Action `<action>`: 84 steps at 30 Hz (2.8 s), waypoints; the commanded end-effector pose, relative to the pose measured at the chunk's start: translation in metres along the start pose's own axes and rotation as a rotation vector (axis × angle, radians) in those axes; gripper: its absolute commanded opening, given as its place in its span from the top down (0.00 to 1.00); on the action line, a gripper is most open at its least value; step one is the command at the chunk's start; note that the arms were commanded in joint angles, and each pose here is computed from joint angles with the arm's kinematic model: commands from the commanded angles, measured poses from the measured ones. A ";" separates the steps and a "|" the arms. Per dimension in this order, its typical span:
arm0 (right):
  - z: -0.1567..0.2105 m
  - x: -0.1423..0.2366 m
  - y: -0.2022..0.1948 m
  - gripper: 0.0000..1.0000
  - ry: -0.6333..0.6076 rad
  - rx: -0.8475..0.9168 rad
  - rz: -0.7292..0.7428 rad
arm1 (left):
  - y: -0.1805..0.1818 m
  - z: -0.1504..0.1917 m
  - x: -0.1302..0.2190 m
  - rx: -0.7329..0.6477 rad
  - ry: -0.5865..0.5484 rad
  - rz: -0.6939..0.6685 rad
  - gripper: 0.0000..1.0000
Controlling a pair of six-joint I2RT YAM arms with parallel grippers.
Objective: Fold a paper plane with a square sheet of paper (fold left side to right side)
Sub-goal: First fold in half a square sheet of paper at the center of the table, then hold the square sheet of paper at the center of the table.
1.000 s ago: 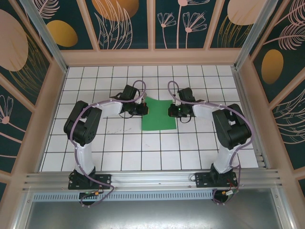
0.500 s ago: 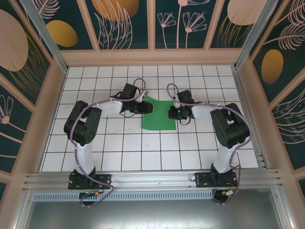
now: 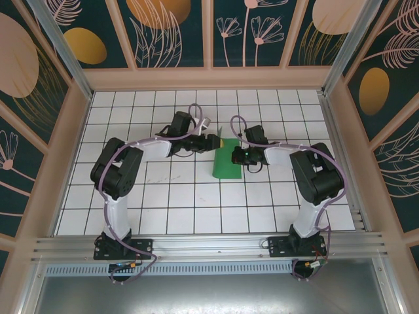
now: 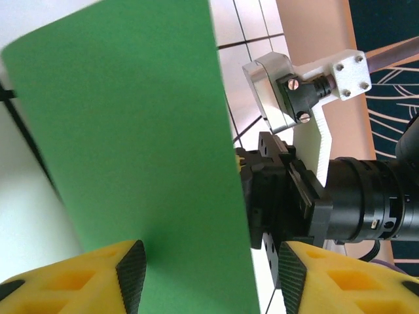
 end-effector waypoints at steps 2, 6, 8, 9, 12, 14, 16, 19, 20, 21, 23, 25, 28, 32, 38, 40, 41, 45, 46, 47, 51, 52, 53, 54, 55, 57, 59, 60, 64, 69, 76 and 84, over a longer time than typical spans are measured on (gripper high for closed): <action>0.008 0.008 0.004 0.99 0.014 -0.008 -0.016 | -0.003 -0.005 -0.015 0.003 0.014 0.062 0.41; 0.005 0.010 0.005 0.99 0.009 -0.003 -0.012 | -0.001 -0.006 -0.022 0.005 0.024 0.067 0.41; 0.002 0.015 0.007 0.99 -0.007 0.001 -0.015 | 0.001 -0.006 -0.023 0.010 0.023 0.062 0.42; 0.000 0.019 0.008 0.99 -0.020 0.003 -0.015 | 0.002 -0.006 -0.024 0.010 0.024 0.057 0.44; -0.008 0.036 0.010 0.96 -0.071 0.005 -0.024 | 0.006 -0.005 -0.024 0.017 0.024 0.029 0.51; -0.012 0.051 0.011 0.92 -0.104 0.002 -0.032 | 0.009 -0.005 -0.025 0.022 0.023 0.014 0.56; -0.014 0.062 0.012 0.86 -0.132 -0.003 -0.055 | 0.010 -0.005 -0.025 0.024 0.020 0.008 0.61; -0.013 0.075 0.015 0.76 -0.157 -0.029 -0.145 | 0.011 -0.004 -0.026 0.026 0.018 0.001 0.65; -0.013 0.078 0.017 0.73 -0.162 -0.036 -0.183 | 0.011 -0.004 -0.026 0.025 0.019 0.001 0.67; -0.013 0.078 0.018 0.69 -0.161 -0.043 -0.213 | 0.011 -0.004 -0.026 0.026 0.019 0.001 0.69; -0.013 0.077 0.023 0.64 -0.153 -0.057 -0.276 | 0.012 -0.004 -0.027 0.026 0.019 0.001 0.70; -0.013 0.074 0.025 0.61 -0.139 -0.075 -0.322 | 0.012 -0.004 -0.027 0.028 0.020 0.000 0.71; -0.015 0.067 0.027 0.59 -0.121 -0.090 -0.361 | 0.013 -0.003 -0.027 0.029 0.022 -0.002 0.72; -0.015 0.058 0.029 0.60 -0.093 -0.099 -0.400 | 0.012 -0.003 -0.026 0.030 0.022 -0.002 0.72; -0.013 0.050 0.025 0.70 -0.076 -0.108 -0.363 | 0.011 -0.004 -0.026 0.026 0.018 -0.002 0.72; -0.013 0.049 0.023 0.81 -0.074 -0.108 -0.341 | 0.011 -0.003 -0.025 0.028 0.018 -0.003 0.72; -0.013 0.048 0.022 0.87 -0.074 -0.105 -0.329 | 0.010 -0.004 -0.025 0.027 0.015 -0.006 0.72; -0.012 0.043 0.016 1.00 -0.051 -0.091 -0.251 | 0.001 -0.002 -0.013 0.006 -0.019 -0.039 0.67; -0.012 0.041 0.013 1.00 -0.048 -0.091 -0.225 | -0.001 -0.001 -0.010 -0.002 -0.029 -0.054 0.66; -0.011 0.040 0.011 1.00 -0.047 -0.088 -0.197 | -0.003 0.000 -0.005 -0.008 -0.042 -0.077 0.64; -0.010 0.036 0.002 1.00 -0.033 -0.079 -0.106 | -0.005 0.003 0.008 -0.025 -0.085 -0.178 0.62; -0.010 0.035 0.001 1.00 -0.031 -0.077 -0.092 | -0.004 0.004 0.010 -0.024 -0.087 -0.199 0.62; -0.009 0.034 -0.001 1.00 -0.028 -0.079 -0.078 | -0.002 0.005 0.011 -0.018 -0.088 -0.223 0.62; -0.008 0.033 -0.002 0.99 -0.027 -0.077 -0.067 | 0.002 0.007 0.011 -0.011 -0.085 -0.242 0.62; -0.008 0.032 -0.003 0.99 -0.027 -0.078 -0.060 | 0.004 0.009 0.010 -0.008 -0.081 -0.253 0.61; -0.009 0.031 -0.005 0.99 -0.027 -0.077 -0.048 | 0.009 0.012 0.005 0.004 -0.066 -0.267 0.58; -0.008 0.029 -0.006 0.99 -0.024 -0.078 -0.036 | 0.011 0.014 -0.001 0.005 -0.053 -0.273 0.54; -0.008 0.029 -0.007 0.99 -0.022 -0.079 -0.031 | 0.012 0.014 -0.005 0.004 -0.049 -0.278 0.53; -0.008 0.028 -0.008 0.99 -0.019 -0.078 -0.021 | 0.014 0.014 -0.018 0.006 -0.034 -0.294 0.50; -0.007 0.027 -0.009 0.98 -0.015 -0.077 -0.018 | 0.019 0.016 -0.030 0.009 -0.017 -0.326 0.48; -0.007 0.027 -0.009 0.97 -0.015 -0.073 -0.013 | 0.024 0.019 -0.037 0.017 -0.013 -0.383 0.50; -0.005 0.027 -0.011 0.93 -0.013 -0.064 0.014 | 0.027 0.023 -0.049 0.012 0.009 -0.439 0.56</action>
Point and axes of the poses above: each hand's point on the last joint's axis, 136 mm out from that joint toward the fingers, its own x axis back along the fingers, its own y axis along the line the jaws close on, z = x × y, the point moved 9 cm from there along x, back along the fingers, and after that the axes turned 1 degree about x, right-handed, at the moved point
